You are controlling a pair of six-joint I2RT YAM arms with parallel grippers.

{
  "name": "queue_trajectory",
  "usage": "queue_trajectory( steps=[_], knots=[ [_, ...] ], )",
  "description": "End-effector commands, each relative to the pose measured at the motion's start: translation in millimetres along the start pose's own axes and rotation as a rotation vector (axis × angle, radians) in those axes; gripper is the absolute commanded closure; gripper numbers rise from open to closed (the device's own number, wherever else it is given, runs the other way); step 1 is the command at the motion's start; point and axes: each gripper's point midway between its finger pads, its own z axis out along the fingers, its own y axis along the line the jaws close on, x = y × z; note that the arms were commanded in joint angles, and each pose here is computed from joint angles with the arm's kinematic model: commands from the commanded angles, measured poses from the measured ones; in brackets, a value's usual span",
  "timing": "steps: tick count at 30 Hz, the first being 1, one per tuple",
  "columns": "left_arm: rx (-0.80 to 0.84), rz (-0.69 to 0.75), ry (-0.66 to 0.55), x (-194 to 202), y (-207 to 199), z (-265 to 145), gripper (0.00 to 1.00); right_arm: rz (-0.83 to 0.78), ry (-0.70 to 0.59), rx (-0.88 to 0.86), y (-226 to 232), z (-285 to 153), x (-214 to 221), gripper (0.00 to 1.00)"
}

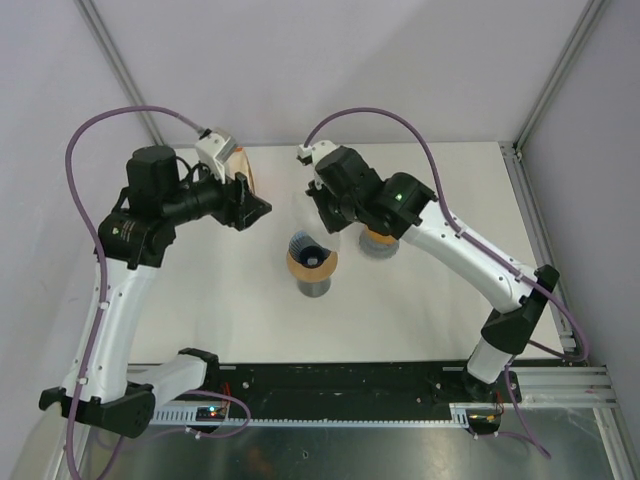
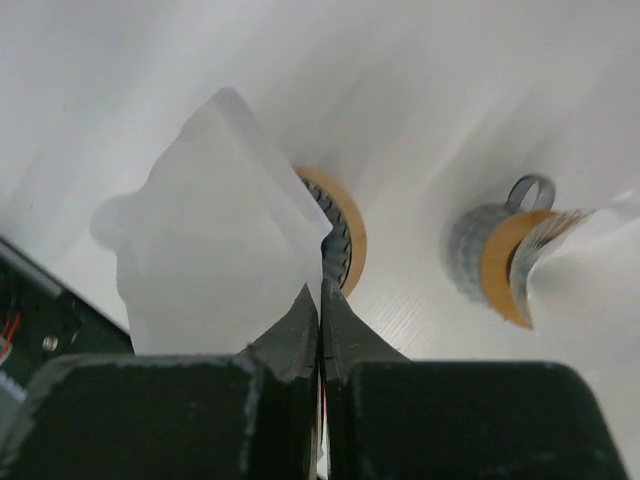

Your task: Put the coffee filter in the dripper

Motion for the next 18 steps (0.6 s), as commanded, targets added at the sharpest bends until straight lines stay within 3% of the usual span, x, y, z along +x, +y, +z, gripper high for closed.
queue_trajectory(
  steps=[1, 18],
  knots=[
    [0.077, -0.014, 0.016, 1.3, -13.5, 2.1, 0.30, 0.001, 0.188, -0.093, 14.6, -9.0, 34.4, 1.00],
    [0.066, -0.121, 0.151, 56.6, 9.3, 52.1, 0.34, -0.006, 0.264, -0.132, 24.0, 54.8, 48.6, 1.00]
  ],
)
